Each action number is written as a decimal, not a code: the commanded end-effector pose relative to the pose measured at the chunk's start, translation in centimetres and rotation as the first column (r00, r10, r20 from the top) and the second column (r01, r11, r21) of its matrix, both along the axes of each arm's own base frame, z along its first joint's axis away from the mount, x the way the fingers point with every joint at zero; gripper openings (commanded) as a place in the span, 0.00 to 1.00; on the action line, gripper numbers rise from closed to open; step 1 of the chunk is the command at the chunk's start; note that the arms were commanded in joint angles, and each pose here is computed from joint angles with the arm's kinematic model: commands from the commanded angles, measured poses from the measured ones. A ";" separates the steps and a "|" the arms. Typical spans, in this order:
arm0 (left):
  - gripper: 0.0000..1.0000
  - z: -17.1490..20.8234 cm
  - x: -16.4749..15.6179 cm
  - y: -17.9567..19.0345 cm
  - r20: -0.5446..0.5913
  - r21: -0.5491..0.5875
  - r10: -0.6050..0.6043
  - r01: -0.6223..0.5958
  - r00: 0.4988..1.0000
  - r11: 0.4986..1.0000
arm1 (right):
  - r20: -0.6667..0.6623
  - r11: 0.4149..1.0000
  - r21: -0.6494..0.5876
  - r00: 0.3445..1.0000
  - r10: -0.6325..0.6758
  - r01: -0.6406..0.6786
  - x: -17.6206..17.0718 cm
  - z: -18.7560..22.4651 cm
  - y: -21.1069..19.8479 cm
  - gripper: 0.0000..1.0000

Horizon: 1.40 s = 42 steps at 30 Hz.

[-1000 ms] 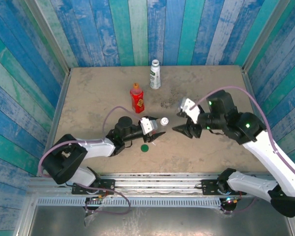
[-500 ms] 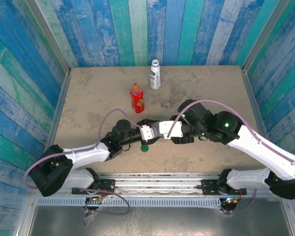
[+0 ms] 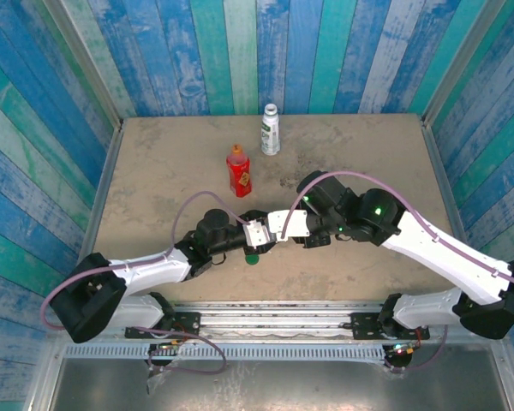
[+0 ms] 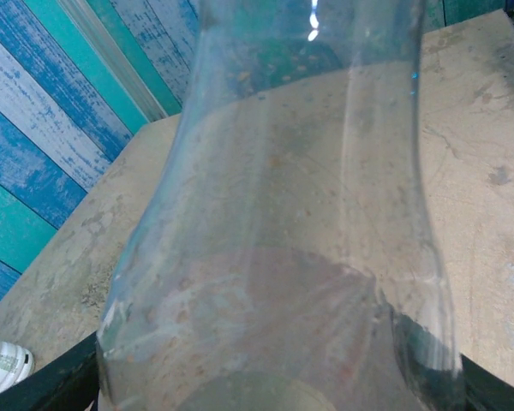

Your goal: Screw on the bottle caps

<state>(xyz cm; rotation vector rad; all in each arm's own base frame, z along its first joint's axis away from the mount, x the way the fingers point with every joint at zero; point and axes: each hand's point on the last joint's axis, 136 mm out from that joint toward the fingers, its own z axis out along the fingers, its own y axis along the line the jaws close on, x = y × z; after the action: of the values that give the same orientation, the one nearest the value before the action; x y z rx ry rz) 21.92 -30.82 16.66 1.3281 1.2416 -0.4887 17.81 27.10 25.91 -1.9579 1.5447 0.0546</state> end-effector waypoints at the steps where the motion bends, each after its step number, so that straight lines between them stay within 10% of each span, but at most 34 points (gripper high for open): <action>1: 0.70 1.7 -0.2 0.0 0.031 -0.034 -0.001 0.002 1.000 0.999 | -0.007 1.000 0.000 1.000 0.016 -0.016 -0.3 0.1 0.2 0.41; 27: 0.70 1.6 0.1 0.2 0.021 -0.043 0.023 -0.023 1.000 0.999 | -0.062 0.997 -0.061 0.998 0.034 -0.038 -0.8 -1.8 0.1 0.29; 35: 0.70 3.1 1.4 0.3 0.037 -0.105 0.088 -0.084 0.995 0.991 | -0.099 0.984 -0.014 0.979 -0.179 0.179 0.6 -1.5 0.0 0.16; 38: 0.70 4.4 2.1 0.1 0.058 -0.146 0.116 -0.106 0.992 0.983 | -0.159 0.898 0.104 0.898 -0.410 0.428 2.6 -0.8 0.1 0.17; 42: 0.70 4.1 2.9 -0.6 0.059 -0.142 0.119 -0.110 0.991 0.984 | -0.419 0.596 0.202 0.619 -0.664 0.777 4.1 -1.1 0.4 0.09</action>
<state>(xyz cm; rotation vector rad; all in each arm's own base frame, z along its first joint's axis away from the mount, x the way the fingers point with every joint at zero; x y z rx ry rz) 23.91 -30.33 17.28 1.2233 1.2910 -0.4251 20.02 27.86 25.31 -1.4284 2.0091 0.1925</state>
